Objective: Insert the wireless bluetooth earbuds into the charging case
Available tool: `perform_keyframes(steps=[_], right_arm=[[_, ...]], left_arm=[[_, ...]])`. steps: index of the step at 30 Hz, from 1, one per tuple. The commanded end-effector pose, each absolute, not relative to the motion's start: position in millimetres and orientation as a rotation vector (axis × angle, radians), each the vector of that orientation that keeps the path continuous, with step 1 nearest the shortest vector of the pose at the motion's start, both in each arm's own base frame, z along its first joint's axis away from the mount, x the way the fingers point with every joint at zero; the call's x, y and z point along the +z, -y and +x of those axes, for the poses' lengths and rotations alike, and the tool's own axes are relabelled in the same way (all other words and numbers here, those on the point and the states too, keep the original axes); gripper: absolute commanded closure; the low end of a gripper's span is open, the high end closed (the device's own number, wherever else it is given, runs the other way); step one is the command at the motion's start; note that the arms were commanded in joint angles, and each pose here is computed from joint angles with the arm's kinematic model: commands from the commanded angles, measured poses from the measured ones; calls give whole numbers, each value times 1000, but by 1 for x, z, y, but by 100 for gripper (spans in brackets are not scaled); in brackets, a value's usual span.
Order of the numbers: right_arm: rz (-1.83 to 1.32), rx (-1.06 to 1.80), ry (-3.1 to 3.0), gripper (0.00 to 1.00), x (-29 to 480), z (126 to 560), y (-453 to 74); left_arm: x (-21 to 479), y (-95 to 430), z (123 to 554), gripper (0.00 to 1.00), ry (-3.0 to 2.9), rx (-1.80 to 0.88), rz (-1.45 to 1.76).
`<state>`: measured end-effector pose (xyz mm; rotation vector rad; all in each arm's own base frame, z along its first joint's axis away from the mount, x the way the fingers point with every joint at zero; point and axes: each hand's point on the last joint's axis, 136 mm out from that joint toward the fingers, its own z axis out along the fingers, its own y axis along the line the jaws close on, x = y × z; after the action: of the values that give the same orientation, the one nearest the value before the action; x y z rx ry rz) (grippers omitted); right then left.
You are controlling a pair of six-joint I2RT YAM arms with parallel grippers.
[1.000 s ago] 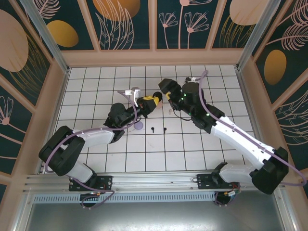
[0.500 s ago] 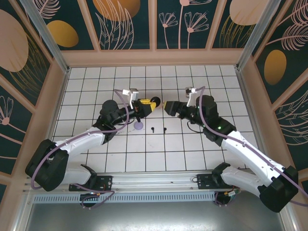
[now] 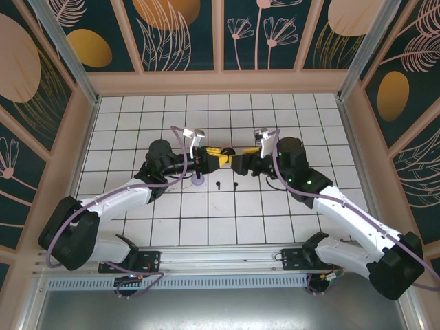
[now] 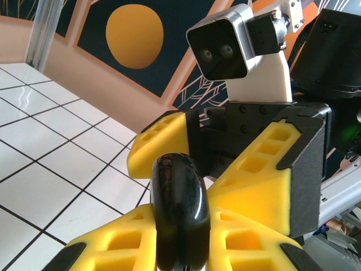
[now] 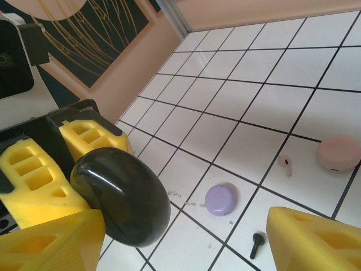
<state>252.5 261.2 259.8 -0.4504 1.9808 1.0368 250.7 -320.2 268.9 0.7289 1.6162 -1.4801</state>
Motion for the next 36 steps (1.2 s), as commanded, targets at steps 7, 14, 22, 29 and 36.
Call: perform_keyframes(steps=[7,14,22,29,36], right_arm=[[-371,978,-1947,30,264,280,-242],[-304,1005,-1959,33,259,284,-228],[-404,1169,-1898,34,281,251,-238],[-451,1210,-1875,35,288,243,-255],[-472,1209,-1893,36,280,247,-267]], left_arm=[[289,321,243,100,-1543,-1526,779],[292,320,242,100,-1532,-1523,779],[289,321,245,100,-1533,-1523,767],[290,321,246,100,-1532,-1517,768],[291,322,248,100,-1535,-1513,765]])
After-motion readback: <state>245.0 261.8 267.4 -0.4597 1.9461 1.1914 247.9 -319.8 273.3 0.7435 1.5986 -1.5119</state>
